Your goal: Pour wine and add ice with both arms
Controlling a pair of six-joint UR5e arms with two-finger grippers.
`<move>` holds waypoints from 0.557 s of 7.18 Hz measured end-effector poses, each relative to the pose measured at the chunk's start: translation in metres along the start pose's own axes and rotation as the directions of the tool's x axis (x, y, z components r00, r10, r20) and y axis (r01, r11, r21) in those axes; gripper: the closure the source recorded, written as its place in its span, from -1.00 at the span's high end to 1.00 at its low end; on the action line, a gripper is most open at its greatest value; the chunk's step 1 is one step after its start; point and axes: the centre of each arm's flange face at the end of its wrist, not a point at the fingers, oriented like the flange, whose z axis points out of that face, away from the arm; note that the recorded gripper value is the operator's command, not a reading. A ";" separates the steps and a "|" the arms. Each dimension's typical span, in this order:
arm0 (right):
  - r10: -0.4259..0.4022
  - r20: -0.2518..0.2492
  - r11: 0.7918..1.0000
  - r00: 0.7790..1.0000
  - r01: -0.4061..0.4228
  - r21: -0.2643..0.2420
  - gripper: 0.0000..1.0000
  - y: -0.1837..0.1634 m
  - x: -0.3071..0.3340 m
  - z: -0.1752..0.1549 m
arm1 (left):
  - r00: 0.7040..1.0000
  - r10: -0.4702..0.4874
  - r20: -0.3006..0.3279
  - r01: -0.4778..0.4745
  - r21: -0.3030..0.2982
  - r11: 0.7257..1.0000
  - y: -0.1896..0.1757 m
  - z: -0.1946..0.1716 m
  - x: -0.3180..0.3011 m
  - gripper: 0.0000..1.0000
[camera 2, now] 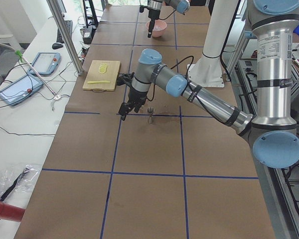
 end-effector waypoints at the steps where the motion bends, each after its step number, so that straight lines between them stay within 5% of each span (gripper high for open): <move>1: -0.032 -0.070 0.999 0.997 0.032 -0.005 1.00 -0.018 0.019 -0.010 | 0.999 -0.028 -0.022 0.028 -0.016 0.999 0.003 0.004 -0.015 1.00; 4: -0.183 -0.219 0.982 0.958 0.169 -0.082 1.00 -0.077 0.108 -0.034 | 0.971 -0.194 -0.139 0.189 -0.046 0.981 0.026 0.024 -0.078 1.00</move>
